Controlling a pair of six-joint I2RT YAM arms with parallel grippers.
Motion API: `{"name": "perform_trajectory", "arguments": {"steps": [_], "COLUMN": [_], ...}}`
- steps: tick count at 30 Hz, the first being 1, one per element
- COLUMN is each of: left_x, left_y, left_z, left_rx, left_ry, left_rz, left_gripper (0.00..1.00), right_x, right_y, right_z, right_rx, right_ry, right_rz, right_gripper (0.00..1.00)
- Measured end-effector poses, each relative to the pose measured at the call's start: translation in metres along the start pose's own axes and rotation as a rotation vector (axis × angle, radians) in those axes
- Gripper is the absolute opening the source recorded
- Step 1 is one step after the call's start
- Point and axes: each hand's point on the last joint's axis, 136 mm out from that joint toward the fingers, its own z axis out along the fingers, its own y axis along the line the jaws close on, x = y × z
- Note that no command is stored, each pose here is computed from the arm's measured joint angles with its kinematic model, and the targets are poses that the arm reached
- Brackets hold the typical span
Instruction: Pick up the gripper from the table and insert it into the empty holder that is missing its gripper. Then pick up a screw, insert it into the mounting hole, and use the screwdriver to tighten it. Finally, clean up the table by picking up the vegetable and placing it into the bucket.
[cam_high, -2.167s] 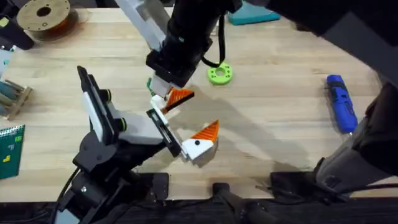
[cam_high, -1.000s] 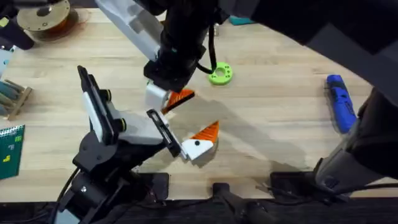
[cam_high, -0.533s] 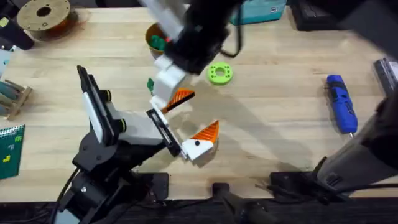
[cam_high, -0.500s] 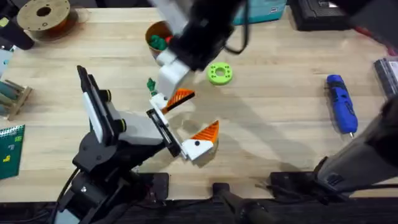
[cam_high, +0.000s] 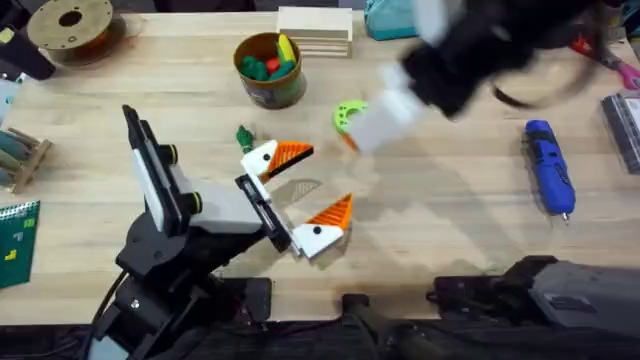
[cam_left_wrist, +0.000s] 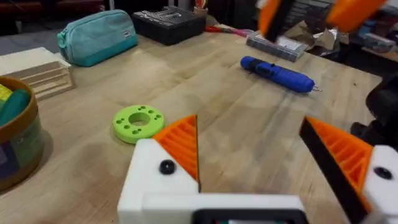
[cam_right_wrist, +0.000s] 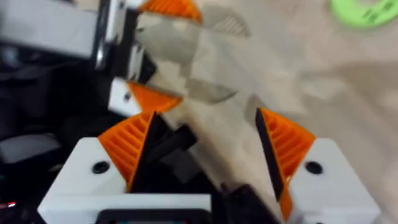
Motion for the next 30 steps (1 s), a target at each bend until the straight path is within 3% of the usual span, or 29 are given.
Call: {"name": "perform_trajectory", "arguments": {"steps": [8, 9, 11, 16, 25, 30], "left_x": [-0.001, -0.001, -0.001, -0.001, -0.001, -0.001], "left_y": [0.0, 0.0, 0.0, 0.0, 0.0, 0.0], "left_z": [0.0, 0.0, 0.0, 0.0, 0.0, 0.0], "left_rx": [0.0, 0.0, 0.001, 0.001, 0.001, 0.001], "left_ry": [-0.003, -0.003, -0.003, -0.004, -0.005, -0.005], "left_rz": [0.002, 0.002, 0.001, 0.009, 0.01, 0.01], "left_gripper": [0.99, 0.949, 0.764, 0.041, 0.009, 0.009], "right_x": [0.074, 0.08, 0.088, 0.091, 0.087, 0.078], "right_y": [0.012, 0.014, 0.018, 0.027, 0.024, -0.002], "right_z": [-0.026, -0.027, -0.031, -0.038, -0.035, -0.028], "right_rx": [-0.171, -0.182, -0.195, -0.204, -0.205, -0.123], "right_ry": [-0.109, -0.12, -0.138, -0.184, -0.177, -0.169], "right_rz": [0.103, 0.107, 0.098, 0.023, 0.006, 0.051], "right_gripper": [0.949, 0.949, 0.949, 0.949, 0.952, 0.952]}}
